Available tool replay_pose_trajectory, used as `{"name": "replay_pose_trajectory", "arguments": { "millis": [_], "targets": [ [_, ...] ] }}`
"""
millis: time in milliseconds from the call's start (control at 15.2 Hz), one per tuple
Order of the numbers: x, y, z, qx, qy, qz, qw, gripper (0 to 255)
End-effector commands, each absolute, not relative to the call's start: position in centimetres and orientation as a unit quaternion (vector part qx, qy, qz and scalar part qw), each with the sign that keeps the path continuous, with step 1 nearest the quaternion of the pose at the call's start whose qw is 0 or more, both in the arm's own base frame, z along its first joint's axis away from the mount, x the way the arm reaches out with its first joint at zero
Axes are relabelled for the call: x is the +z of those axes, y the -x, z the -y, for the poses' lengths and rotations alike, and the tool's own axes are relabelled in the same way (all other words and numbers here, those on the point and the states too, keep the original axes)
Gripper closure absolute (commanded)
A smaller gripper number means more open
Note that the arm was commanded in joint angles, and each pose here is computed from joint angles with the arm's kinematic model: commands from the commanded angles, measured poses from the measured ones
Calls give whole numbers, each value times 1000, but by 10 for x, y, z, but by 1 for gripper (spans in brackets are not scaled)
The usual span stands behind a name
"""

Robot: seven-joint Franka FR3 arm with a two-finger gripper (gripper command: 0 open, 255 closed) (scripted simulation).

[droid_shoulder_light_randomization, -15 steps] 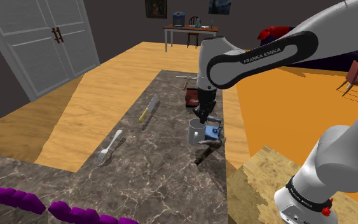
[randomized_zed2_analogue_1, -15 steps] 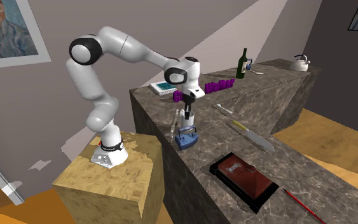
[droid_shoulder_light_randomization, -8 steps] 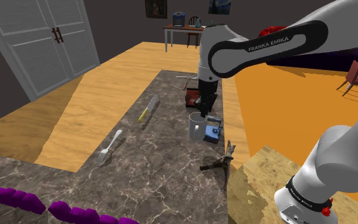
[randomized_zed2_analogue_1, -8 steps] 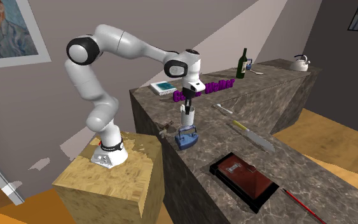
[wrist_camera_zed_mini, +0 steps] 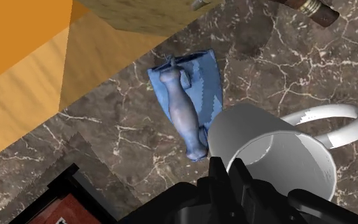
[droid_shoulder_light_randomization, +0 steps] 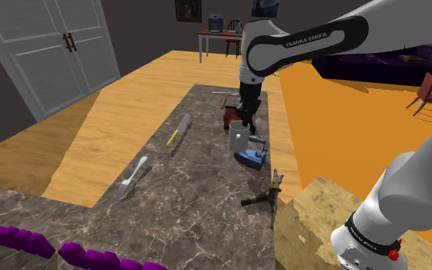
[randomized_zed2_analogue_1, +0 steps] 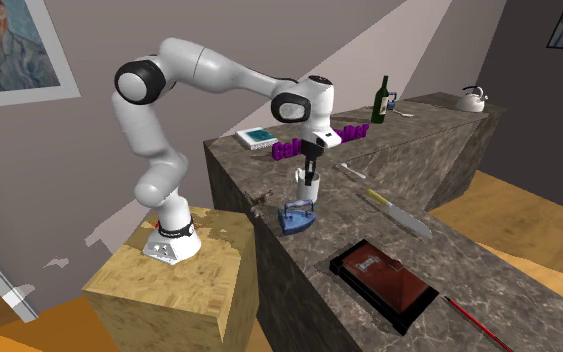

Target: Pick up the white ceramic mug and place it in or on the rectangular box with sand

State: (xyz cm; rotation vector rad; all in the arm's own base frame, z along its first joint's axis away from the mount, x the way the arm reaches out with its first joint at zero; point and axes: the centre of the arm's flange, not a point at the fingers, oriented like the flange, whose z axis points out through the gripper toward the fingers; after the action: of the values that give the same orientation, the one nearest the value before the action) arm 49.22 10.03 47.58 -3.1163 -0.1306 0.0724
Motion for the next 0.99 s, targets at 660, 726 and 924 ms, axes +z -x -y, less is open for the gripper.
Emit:
{"name": "replay_pose_trajectory", "arguments": {
  "millis": [660,726,924],
  "targets": [
    [484,-605,14,23,999,42,11,255],
    [485,-615,23,23,999,42,11,255],
    [487,-643,50,23,999,42,11,255]
  ]
}}
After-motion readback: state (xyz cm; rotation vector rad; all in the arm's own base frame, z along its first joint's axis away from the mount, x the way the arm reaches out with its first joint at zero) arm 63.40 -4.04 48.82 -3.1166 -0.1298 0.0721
